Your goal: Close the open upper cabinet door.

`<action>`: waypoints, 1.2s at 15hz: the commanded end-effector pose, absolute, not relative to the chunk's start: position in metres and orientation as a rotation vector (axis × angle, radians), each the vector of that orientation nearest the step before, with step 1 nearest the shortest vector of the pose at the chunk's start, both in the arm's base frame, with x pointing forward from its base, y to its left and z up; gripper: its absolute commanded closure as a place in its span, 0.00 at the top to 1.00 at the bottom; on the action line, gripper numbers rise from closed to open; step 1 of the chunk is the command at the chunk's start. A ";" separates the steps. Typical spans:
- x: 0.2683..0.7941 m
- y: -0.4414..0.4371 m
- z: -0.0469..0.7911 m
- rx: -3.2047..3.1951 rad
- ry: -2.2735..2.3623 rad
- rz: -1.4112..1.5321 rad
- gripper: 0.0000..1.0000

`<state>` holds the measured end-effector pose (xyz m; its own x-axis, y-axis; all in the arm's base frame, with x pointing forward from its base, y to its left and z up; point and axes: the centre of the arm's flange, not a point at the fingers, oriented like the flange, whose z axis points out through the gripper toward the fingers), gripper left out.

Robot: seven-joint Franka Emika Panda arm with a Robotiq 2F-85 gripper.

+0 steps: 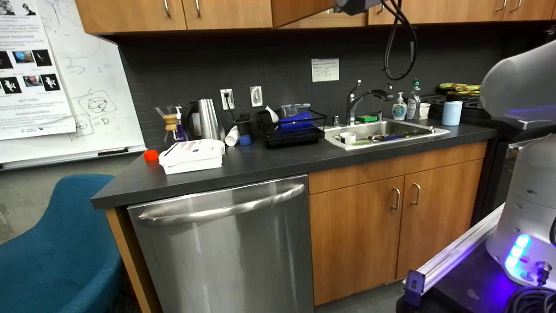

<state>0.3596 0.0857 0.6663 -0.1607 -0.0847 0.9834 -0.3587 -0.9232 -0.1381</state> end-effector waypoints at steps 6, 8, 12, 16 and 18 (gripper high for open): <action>0.410 0.036 0.677 1.817 -0.693 2.099 1.00; 0.420 0.023 0.681 1.810 -0.750 2.059 1.00; 0.445 -0.012 0.689 1.812 -0.891 1.938 1.00; 0.468 -0.040 0.692 1.807 -1.031 1.825 1.00; 0.479 -0.050 0.692 1.800 -1.083 1.772 1.00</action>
